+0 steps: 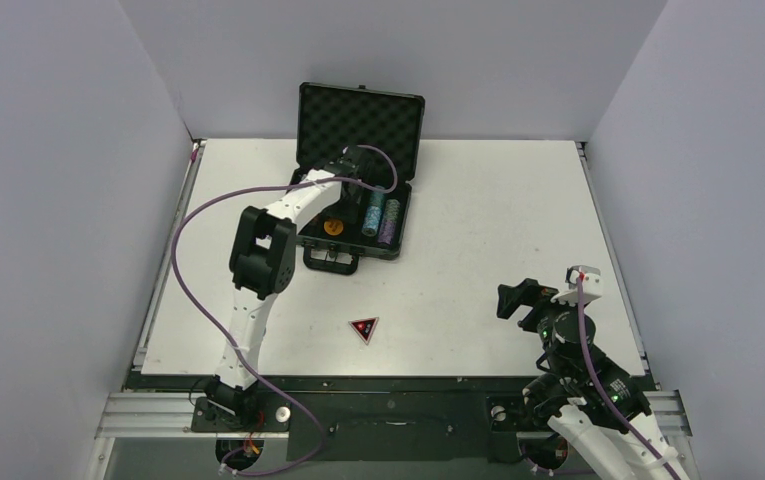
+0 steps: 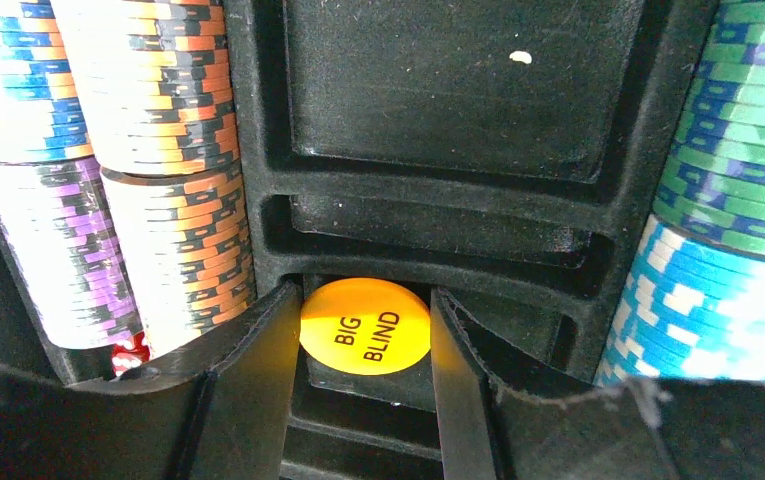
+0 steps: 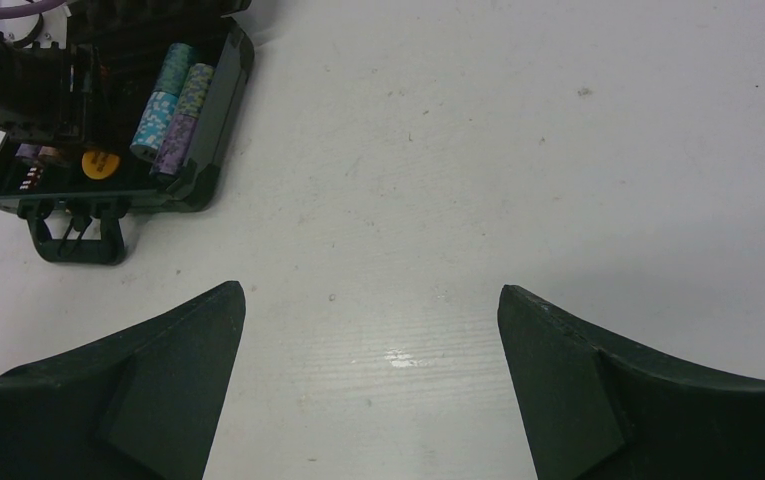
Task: Pack up texas hold em set
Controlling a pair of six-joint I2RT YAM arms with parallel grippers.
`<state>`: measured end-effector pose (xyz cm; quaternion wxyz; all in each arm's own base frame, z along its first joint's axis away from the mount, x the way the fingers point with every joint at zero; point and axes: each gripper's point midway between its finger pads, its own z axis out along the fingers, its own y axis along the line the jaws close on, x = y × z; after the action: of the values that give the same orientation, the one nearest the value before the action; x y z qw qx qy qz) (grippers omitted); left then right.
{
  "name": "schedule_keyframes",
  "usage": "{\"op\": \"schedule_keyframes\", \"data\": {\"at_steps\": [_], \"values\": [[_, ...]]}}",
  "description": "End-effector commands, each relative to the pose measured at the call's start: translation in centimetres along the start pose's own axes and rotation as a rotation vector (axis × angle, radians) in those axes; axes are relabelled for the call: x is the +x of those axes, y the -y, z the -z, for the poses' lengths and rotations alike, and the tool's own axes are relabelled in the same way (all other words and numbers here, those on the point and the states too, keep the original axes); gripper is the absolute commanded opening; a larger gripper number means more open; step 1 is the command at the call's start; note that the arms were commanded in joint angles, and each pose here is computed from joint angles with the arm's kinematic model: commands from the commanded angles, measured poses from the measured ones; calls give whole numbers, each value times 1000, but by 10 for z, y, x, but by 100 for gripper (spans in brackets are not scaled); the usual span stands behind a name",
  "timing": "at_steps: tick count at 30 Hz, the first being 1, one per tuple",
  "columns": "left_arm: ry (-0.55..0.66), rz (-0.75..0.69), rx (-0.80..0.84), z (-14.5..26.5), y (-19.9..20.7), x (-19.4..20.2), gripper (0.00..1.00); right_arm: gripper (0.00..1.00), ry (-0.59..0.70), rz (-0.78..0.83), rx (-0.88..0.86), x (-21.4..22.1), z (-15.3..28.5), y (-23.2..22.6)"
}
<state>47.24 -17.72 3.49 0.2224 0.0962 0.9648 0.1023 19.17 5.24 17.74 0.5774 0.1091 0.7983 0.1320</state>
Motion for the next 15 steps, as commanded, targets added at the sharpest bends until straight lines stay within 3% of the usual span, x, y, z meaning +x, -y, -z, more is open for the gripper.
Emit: {"op": "schedule_keyframes", "data": {"at_steps": [1,5,8,12,15], "values": [[9,6,-146,0,-35,-1,14,93,24,-8,2,-4,-3,-2],[18,0,-176,4,-38,0,32,93,25,-10,-1,-5,-3,-2],[35,-1,-190,10,-39,-1,39,93,25,-9,-2,-5,-3,-2],[53,-10,-226,16,-42,-2,58,93,28,-10,-3,-5,-3,-2],[59,-16,-244,18,-42,-1,65,93,32,-13,-6,-6,-2,-3]]}}
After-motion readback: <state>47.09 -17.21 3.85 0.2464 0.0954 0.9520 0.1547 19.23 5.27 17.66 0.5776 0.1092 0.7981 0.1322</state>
